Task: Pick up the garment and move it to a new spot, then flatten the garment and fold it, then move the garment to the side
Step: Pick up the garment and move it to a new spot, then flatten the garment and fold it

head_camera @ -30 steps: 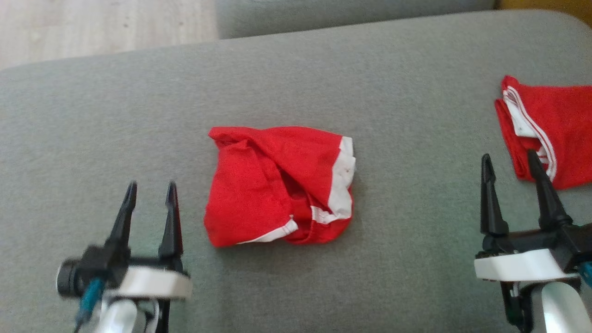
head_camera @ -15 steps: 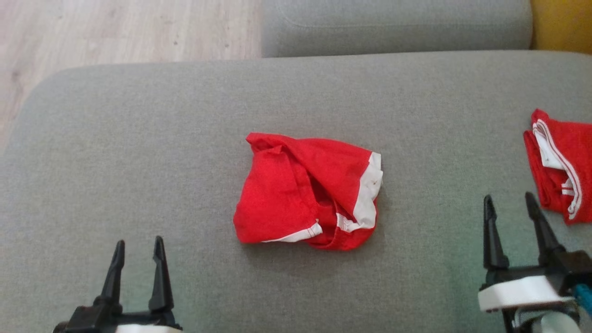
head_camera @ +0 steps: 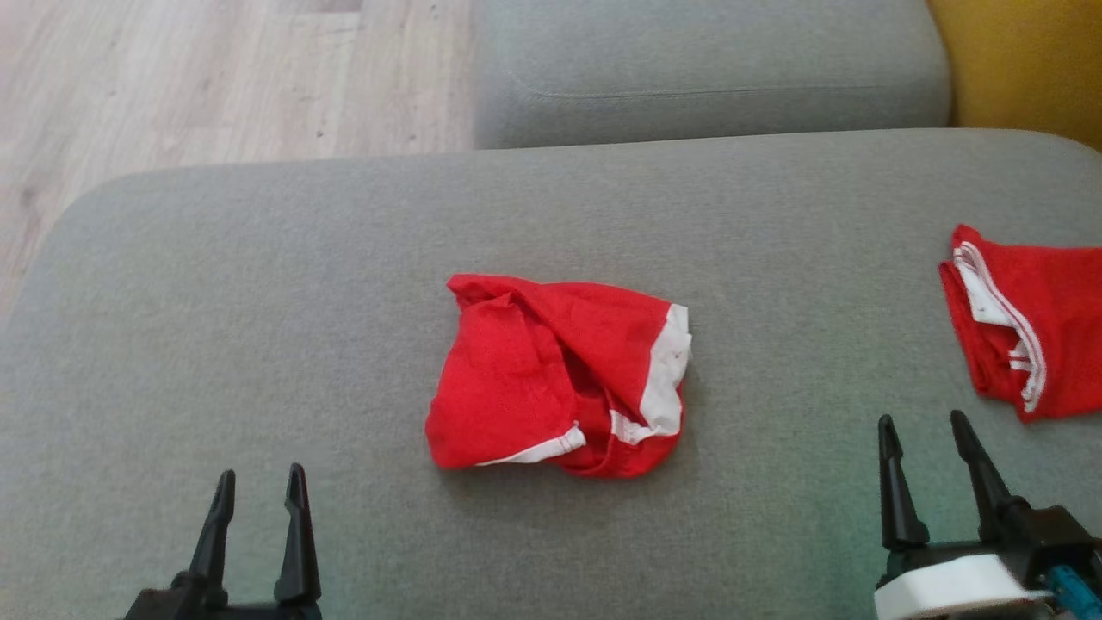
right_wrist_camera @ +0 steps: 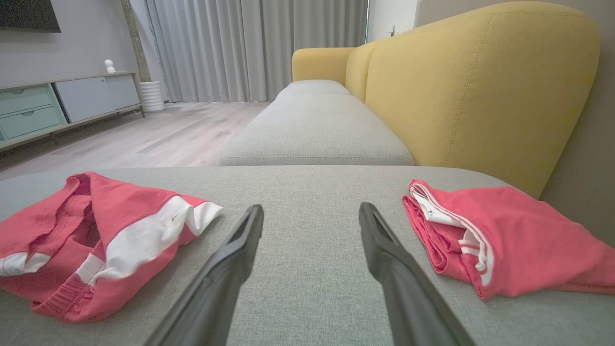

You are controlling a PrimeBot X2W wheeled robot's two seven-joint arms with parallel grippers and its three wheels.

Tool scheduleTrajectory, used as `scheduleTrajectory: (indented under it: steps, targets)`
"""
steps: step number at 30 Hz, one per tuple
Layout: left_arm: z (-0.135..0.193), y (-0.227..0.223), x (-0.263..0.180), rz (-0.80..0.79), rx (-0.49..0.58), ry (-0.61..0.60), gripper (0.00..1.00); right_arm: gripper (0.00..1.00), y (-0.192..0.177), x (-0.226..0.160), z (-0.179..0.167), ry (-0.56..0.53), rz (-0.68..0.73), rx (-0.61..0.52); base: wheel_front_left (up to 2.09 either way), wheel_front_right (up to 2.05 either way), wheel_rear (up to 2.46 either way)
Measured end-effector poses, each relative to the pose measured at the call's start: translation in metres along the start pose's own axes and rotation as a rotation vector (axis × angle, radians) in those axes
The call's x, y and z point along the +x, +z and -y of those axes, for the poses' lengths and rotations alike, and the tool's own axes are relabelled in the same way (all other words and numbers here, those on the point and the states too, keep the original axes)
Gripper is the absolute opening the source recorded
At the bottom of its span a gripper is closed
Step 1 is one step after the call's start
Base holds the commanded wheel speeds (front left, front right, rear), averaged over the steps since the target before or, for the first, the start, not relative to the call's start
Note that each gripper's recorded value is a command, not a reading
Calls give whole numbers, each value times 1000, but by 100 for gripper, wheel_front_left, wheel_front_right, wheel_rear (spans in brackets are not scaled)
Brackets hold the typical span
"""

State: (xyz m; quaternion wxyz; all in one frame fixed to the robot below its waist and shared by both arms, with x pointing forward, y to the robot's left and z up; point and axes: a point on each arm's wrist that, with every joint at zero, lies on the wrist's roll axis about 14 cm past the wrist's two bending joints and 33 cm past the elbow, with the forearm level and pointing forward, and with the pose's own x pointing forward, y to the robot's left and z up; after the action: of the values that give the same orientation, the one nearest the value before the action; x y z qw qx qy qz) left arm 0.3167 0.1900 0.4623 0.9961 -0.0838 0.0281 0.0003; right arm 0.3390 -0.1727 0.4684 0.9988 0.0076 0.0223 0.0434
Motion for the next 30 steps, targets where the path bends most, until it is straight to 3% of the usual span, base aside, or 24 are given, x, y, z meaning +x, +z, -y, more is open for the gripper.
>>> scheduleTrajectory:
  steps: [25, 30]
  targets:
    - [10, -13, -1, -43, 6, -43, 100, 100, -2, -10, 5, -22, -3, 11, 0, 0, 0]
    - [27, -7, 5, -23, 7, -94, 100, 100, -1, -10, 8, -31, -1, 9, 0, 0, 0]
